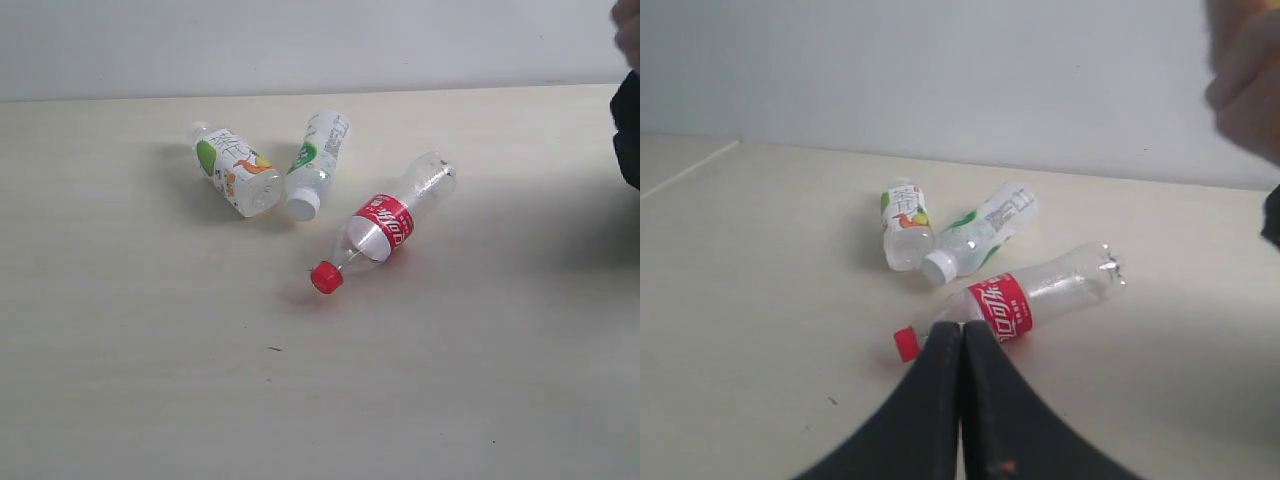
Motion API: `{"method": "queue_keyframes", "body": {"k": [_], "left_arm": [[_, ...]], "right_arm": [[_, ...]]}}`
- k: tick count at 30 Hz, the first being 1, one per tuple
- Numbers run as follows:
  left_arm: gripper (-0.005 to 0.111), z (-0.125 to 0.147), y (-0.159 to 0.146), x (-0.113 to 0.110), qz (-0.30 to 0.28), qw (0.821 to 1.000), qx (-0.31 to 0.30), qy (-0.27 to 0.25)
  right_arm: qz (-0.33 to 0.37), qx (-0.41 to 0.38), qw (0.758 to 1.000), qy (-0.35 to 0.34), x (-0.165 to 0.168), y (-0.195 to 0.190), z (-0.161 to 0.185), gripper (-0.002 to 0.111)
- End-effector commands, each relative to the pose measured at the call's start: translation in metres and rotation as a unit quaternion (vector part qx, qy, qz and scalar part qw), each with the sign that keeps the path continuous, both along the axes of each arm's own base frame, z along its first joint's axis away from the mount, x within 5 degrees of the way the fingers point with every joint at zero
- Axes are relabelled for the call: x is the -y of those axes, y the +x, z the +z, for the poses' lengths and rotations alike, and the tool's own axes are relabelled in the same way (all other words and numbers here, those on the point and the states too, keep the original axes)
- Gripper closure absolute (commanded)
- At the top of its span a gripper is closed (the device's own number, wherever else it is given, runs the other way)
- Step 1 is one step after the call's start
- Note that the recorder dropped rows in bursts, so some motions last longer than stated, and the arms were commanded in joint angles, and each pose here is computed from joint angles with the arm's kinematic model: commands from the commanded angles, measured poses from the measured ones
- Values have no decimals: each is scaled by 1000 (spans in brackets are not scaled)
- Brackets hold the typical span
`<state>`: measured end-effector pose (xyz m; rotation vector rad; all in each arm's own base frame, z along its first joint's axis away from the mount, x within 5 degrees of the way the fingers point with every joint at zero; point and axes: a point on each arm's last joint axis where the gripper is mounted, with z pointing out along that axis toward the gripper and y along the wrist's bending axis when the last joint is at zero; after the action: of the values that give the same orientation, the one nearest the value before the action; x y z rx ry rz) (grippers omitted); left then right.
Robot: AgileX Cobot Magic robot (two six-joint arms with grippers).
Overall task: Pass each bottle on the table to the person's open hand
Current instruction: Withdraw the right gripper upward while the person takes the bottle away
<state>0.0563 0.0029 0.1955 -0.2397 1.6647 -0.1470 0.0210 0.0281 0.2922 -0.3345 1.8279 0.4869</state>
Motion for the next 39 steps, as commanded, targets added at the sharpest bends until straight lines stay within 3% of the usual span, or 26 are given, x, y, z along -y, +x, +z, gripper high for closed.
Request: {"method": "queue_keyframes", "body": {"k": [1, 39], "left_arm": [[107, 1, 0, 0, -3, 1000, 5, -2], [107, 1, 0, 0, -3, 1000, 5, -2]], "right_arm": [[6, -7, 1000, 6, -1, -1, -1, 108], [12, -10, 1000, 20, -3, -2, -1, 108]]}}
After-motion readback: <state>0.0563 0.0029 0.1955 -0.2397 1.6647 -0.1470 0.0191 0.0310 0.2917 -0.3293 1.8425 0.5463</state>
